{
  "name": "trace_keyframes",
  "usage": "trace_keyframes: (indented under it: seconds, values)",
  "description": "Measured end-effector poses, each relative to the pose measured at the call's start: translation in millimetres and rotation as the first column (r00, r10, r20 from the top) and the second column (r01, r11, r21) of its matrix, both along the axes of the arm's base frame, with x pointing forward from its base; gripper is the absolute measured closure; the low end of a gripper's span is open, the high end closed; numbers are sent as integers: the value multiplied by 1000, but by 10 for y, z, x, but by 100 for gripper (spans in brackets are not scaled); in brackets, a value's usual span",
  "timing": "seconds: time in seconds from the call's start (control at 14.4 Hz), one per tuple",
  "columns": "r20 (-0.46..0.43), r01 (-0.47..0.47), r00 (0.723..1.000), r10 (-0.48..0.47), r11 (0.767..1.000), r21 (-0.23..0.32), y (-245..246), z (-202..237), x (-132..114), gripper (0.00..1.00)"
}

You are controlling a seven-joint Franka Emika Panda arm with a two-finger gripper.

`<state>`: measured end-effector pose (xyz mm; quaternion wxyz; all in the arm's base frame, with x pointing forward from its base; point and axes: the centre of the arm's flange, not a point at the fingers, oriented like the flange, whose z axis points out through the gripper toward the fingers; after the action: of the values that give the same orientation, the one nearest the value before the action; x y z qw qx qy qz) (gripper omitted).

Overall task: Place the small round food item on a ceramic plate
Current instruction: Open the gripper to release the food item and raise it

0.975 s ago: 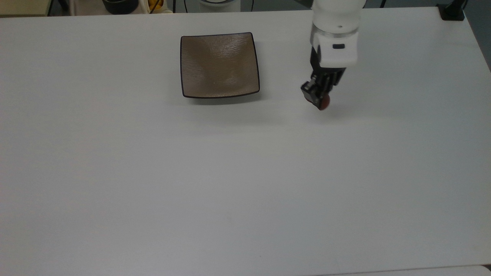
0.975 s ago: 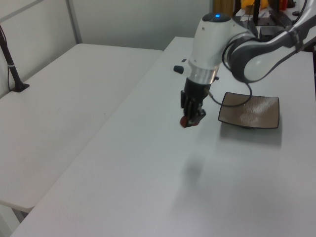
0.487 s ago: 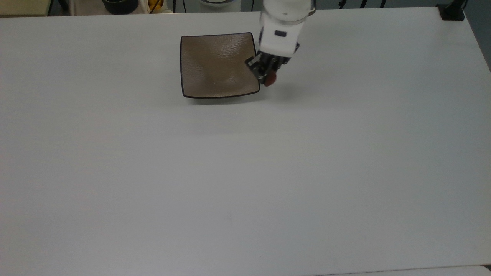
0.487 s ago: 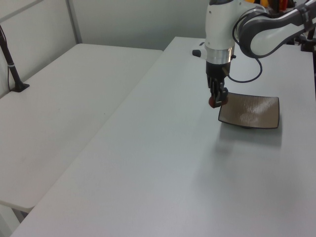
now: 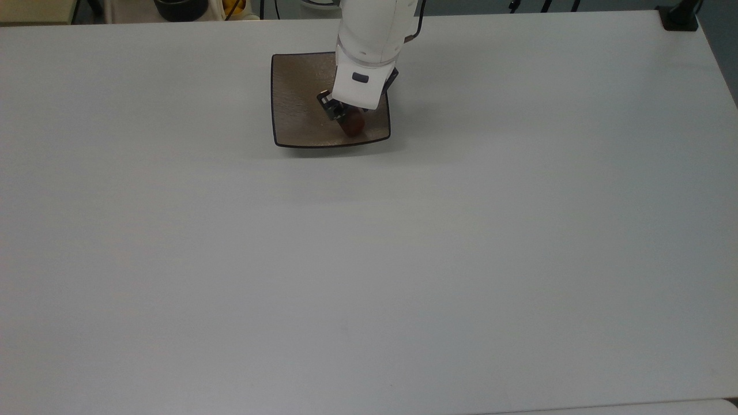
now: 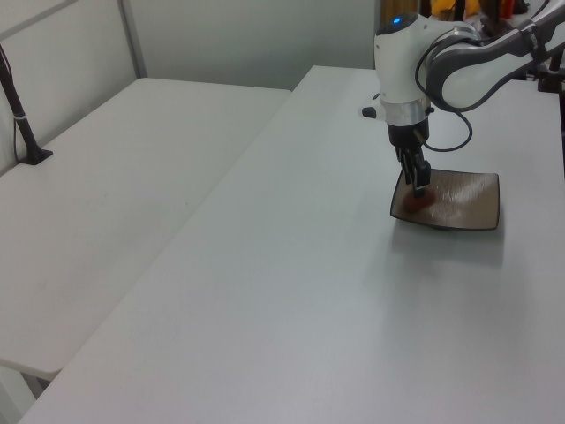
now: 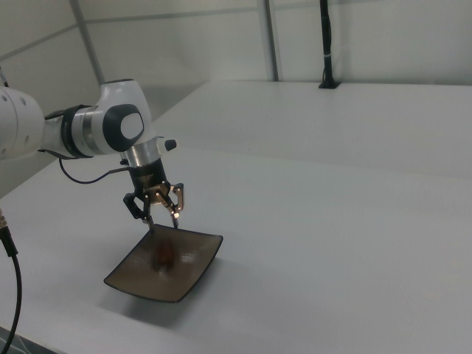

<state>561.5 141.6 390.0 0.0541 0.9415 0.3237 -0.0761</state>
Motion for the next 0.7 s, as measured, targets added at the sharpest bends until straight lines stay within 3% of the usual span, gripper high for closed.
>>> trace_keyframes:
  seconds: [0.28, 0.49, 0.7]
  values:
    - [9, -1, 1000, 1, 1000, -2, 3, 75, -15, 1]
    - [-19, 19, 1000, -20, 1000, -22, -73, 181, -77, 0]
    - [-35, 162, 986, -164, 985, -54, -417, 514, -154, 0]
